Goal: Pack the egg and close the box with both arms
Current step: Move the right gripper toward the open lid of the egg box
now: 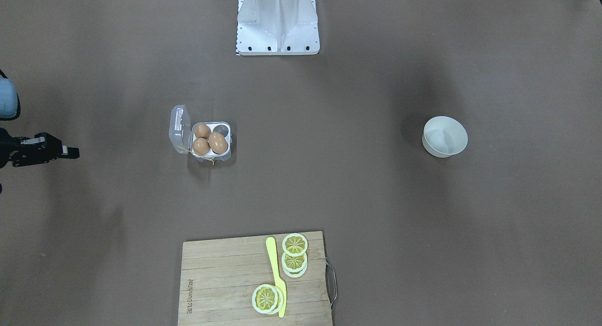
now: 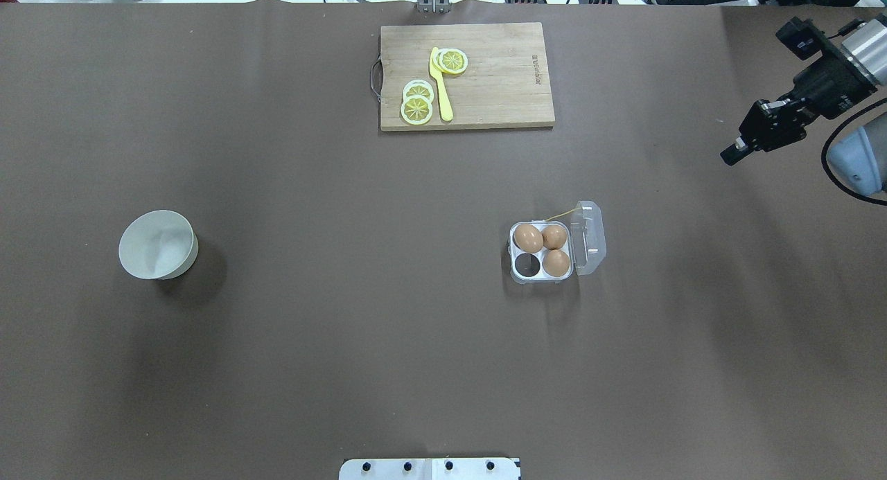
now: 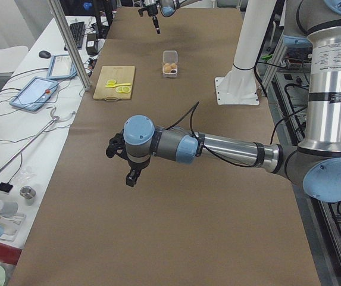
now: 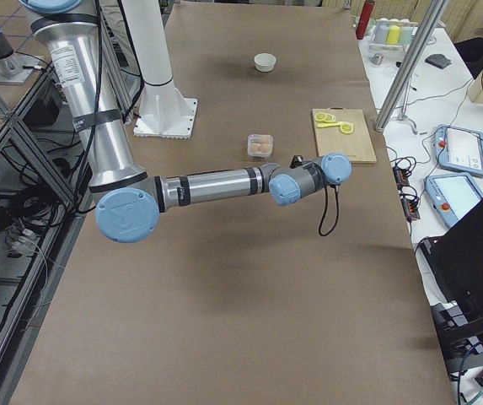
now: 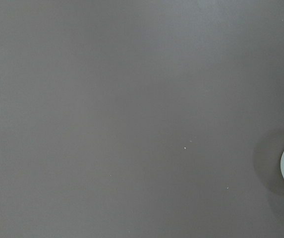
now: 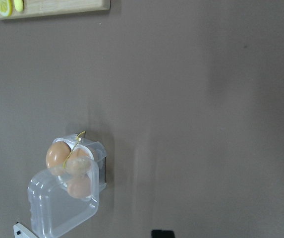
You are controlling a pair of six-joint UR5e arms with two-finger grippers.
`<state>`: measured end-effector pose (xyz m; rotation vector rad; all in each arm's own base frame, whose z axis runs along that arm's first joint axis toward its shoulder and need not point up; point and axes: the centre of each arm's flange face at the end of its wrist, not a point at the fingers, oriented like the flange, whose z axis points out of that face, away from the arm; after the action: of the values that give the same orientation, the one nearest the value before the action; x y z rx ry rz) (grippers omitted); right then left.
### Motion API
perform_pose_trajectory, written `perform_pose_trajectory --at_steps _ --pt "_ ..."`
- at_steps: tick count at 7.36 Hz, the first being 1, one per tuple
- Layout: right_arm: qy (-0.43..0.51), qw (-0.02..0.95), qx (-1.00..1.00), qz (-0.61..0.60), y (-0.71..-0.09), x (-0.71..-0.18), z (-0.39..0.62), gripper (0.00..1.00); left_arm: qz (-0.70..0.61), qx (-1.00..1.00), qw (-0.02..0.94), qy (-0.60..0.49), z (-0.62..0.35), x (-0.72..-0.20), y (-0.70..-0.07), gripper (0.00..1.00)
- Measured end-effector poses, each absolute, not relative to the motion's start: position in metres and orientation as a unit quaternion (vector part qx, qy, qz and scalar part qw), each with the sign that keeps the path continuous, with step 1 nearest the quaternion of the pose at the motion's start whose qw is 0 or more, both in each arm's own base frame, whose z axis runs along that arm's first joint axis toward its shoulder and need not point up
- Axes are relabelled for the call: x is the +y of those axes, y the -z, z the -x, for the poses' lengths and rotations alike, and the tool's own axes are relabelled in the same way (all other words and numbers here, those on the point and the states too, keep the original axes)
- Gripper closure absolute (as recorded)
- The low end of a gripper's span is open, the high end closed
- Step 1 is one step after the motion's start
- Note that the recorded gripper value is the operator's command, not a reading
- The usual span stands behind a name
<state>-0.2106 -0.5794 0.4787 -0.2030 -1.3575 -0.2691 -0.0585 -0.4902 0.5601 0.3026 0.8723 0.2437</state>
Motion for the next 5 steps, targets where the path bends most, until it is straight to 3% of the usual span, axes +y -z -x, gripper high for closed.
perform_pose_trajectory --at_steps 5 --pt "0.157 0.758 -0.619 0.129 -0.422 -0.574 0.294 0.88 -0.154 0.418 0.889 -0.109 0.07 -0.486 -0.556 0.03"
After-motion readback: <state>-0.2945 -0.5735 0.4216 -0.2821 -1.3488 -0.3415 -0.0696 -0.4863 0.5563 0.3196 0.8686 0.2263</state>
